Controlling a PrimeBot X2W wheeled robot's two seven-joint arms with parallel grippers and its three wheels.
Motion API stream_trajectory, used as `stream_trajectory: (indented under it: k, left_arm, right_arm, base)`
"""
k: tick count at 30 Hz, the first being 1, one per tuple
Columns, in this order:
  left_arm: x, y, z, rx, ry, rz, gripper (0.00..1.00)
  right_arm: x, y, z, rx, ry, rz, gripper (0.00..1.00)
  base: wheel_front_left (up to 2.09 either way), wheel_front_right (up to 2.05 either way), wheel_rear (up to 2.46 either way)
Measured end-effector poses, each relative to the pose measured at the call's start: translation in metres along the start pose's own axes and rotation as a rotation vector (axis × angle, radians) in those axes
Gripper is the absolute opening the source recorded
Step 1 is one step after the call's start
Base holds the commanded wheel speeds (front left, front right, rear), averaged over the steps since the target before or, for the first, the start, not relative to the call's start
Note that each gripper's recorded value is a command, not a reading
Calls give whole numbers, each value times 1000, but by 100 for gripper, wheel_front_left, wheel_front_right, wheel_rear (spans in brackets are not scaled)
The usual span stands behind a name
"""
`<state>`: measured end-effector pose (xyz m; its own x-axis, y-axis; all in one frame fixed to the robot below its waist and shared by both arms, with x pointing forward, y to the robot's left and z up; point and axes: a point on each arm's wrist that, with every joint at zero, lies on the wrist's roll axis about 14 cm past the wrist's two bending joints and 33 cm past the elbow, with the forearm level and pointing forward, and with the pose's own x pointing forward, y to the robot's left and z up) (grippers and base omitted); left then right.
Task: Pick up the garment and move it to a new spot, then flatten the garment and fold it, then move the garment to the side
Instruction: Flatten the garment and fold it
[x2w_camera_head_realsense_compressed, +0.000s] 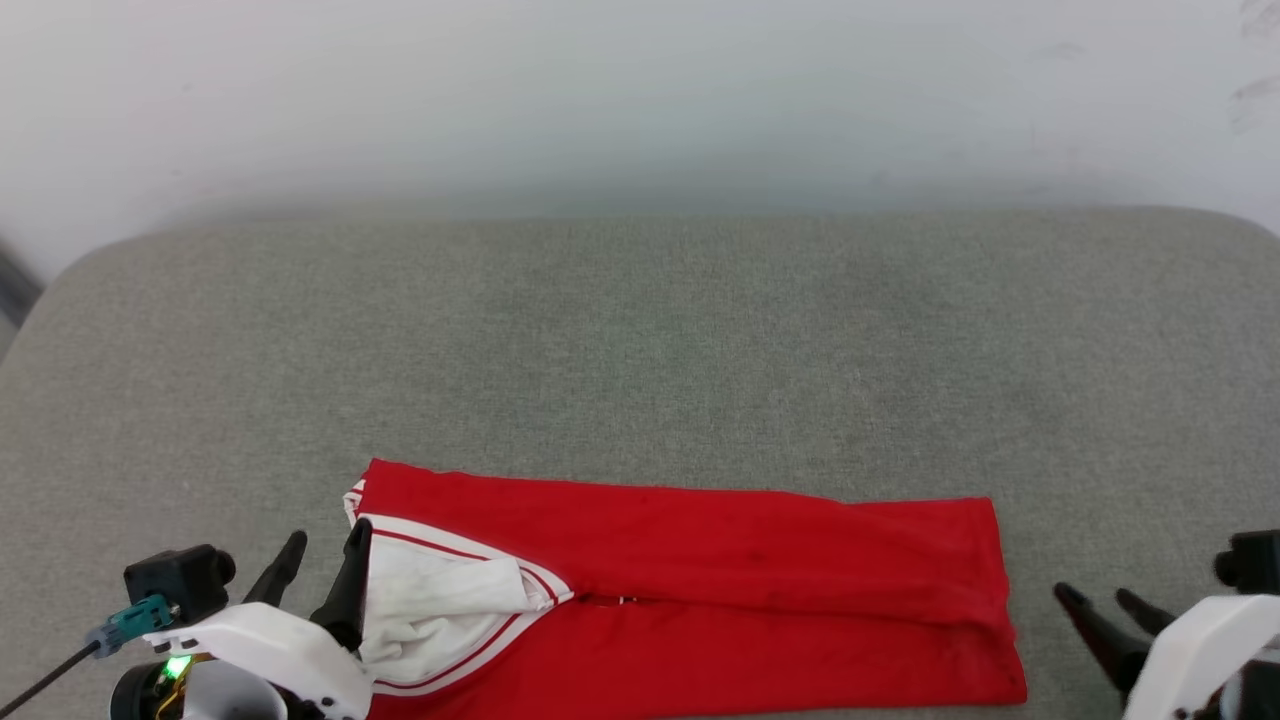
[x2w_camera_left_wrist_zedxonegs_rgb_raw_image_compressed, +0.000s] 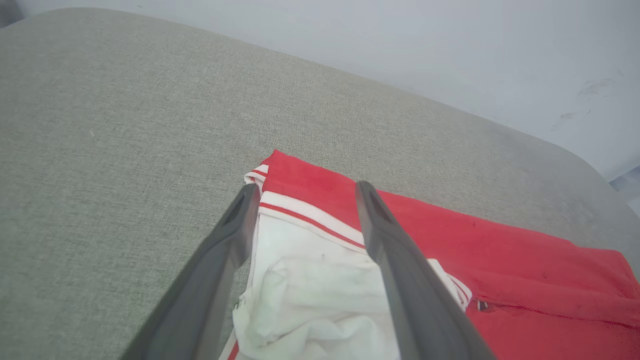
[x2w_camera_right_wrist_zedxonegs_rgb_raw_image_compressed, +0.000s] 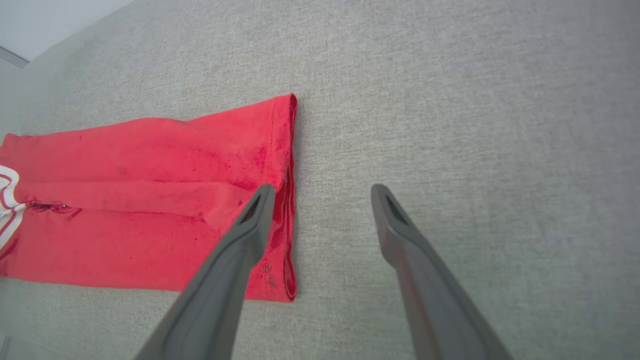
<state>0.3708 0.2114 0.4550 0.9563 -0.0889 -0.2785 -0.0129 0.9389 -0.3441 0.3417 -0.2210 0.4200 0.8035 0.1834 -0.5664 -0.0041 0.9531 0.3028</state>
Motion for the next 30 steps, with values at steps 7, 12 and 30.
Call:
stream_trajectory:
  k: [7, 12, 30]
  left_arm:
    - [-14, -30, 55, 59, -270, -50, 100]
    - [-27, -35, 76, 109, -384, -38, 100]
    - [-36, -16, 88, 150, -461, 62, 100]
  right_arm:
    - [-10, -9, 23, -15, 65, -19, 100]
    - [5, 4, 16, -24, 181, 9, 100]
    - [62, 41, -54, 30, 521, 92, 0]
  base:
    - [0, 0, 0]
    - [0, 0, 0]
    - [0, 0, 0]
